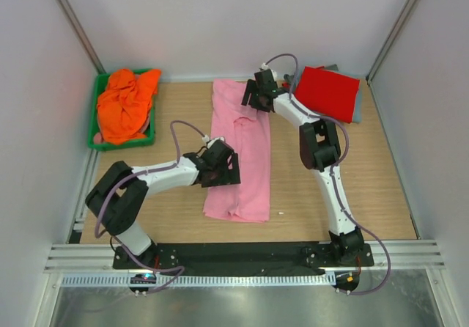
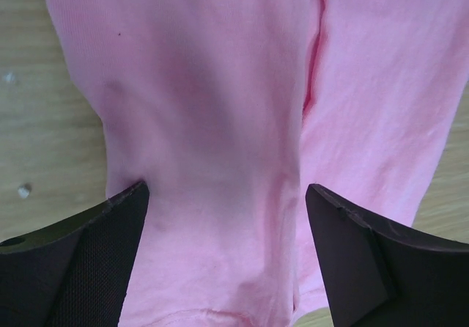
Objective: Fold and stack the t-shirts
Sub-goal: Fold the tshirt
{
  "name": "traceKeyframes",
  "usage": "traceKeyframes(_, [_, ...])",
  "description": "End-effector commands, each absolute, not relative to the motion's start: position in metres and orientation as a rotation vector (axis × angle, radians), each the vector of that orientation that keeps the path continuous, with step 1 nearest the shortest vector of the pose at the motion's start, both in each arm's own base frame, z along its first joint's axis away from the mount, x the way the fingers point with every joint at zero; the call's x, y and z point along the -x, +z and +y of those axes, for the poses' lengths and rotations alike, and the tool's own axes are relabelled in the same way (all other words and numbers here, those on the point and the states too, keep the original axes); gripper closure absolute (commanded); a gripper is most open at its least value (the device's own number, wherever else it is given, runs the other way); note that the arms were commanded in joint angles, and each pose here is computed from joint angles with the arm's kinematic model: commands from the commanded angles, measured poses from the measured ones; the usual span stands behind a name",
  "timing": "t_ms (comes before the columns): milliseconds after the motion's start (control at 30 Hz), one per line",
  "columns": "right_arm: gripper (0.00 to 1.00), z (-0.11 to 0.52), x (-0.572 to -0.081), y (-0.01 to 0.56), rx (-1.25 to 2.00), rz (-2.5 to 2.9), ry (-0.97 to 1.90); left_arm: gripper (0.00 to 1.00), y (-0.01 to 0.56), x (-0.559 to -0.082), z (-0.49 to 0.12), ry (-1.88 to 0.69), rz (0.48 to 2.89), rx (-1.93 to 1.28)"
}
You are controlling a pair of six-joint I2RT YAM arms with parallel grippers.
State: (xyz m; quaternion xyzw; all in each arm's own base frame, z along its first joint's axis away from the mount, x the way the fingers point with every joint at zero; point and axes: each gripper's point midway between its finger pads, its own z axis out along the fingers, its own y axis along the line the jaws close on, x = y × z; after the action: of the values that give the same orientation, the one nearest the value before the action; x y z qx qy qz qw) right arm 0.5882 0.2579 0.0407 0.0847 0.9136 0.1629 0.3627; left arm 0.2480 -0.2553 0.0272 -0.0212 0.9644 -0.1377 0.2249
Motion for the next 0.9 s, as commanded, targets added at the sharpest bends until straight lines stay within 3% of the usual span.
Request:
traceKeyframes(0, [0.27, 0.253, -0.592, 0.008, -0.208, 2.434, 0.466, 0.11, -0.002, -0.245, -0.264, -0.422, 2.785, 0.018])
traceKeyframes(233, [0.25, 0.278, -0.589, 0.05, 0.001, 2.367, 0.649, 0.13, 0.024, -0.213, -0.289, -0.677, 2.857, 0.219])
traceKeyframes(367, [0.17, 0.266, -0.588, 0.103, 0.079, 2.296, 0.576, 0.12, 0.063, -0.194, -0.294, -0.723, 2.789, 0.21])
traceKeyframes(533, [0.13, 0.235, -0.562, 0.193, 0.04, 2.228, 0.492, 0.09, 0.106, -0.186, -0.252, -0.523, 2.684, 0.188])
traceKeyframes(567, [0.13, 0.224, -0.545, 0.177, 0.001, 2.295, 0.453, 0.08, 0.111, -0.182, -0.238, -0.487, 2.672, 0.198])
traceKeyframes(600, [0.13, 0.216, -0.528, 0.216, -0.016, 2.239, 0.464, 0.08, 0.108, -0.178, -0.228, -0.452, 2.67, 0.206])
traceKeyframes(733, [0.11, 0.185, -0.448, 0.215, -0.137, 2.273, 0.465, 0.09, 0.096, -0.164, -0.208, -0.444, 2.664, 0.236])
traceKeyframes(767, [0.11, 0.175, -0.417, 0.174, -0.164, 2.36, 0.443, 0.1, 0.092, -0.159, -0.209, -0.475, 2.674, 0.235])
traceKeyframes(833, [0.11, 0.167, -0.377, 0.186, -0.23, 2.329, 0.51, 0.12, 0.083, -0.154, -0.212, -0.542, 2.659, 0.247])
traceKeyframes(867, [0.11, 0.157, -0.348, 0.15, -0.259, 2.407, 0.484, 0.13, 0.084, -0.158, -0.219, -0.594, 2.63, 0.255])
